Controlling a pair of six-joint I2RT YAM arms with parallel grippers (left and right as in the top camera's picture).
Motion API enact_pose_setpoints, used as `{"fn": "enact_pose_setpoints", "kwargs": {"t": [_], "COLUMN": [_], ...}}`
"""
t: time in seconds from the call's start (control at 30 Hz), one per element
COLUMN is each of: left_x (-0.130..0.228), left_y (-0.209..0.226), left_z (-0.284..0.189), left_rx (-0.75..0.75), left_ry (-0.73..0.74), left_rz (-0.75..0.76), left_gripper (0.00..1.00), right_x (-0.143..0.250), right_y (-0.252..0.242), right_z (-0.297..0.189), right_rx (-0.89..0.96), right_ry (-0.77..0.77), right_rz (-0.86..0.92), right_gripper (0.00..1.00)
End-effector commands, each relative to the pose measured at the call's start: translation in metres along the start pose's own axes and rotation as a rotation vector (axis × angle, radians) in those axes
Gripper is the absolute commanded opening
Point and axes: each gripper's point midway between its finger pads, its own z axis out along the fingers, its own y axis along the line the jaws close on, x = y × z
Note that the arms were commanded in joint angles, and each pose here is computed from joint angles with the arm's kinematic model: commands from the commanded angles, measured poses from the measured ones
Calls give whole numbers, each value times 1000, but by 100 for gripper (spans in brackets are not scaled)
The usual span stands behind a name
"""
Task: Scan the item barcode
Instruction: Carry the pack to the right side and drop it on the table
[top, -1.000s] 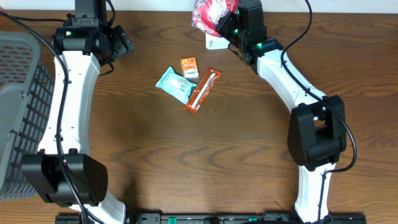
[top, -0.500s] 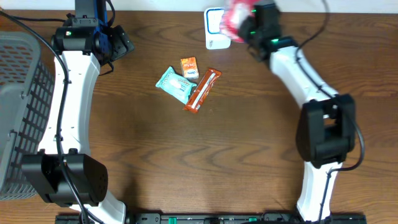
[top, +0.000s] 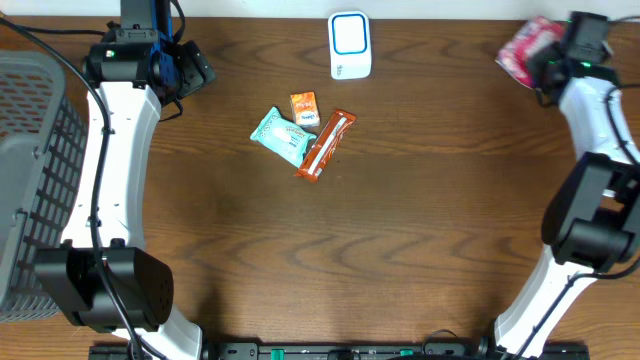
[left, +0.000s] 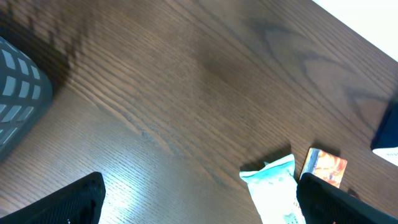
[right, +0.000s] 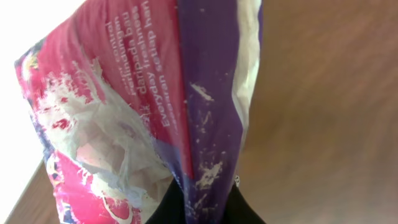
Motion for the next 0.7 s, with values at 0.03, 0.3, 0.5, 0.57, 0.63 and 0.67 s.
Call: {"fn": "enact_pose_setpoints", "kwargs": {"t": [0.03, 0.3, 0.5, 0.57, 0.63, 0.67], "left_x": [-1, -1, -1, -1, -1, -1], "left_y": [3, 3, 3, 3, 3, 3], "left_z": [2, 2, 2, 2, 2, 2], "left_rx": [-17, -17, -17, -17, -17, -17], "left_ry": [-4, -4, -5, -5, -5, -5], "left_rz": [5, 5, 5, 5, 5, 5], "left_gripper": [98, 98, 98, 98, 98, 98], "right_x": [-22, -8, -12, -5, 7, 17], "right_y": [-25, -20, 35, 66, 88, 99], "right_z": [-3, 5, -43, -74, -96, -109], "right_rx": [33, -62, -309, -449, -555, -614], "right_ry": [-9, 93, 121, 150, 184, 210], "right_rz": [9, -87, -177, -236, -288, -321], "right_gripper": [19, 68, 66, 69, 73, 77]}}
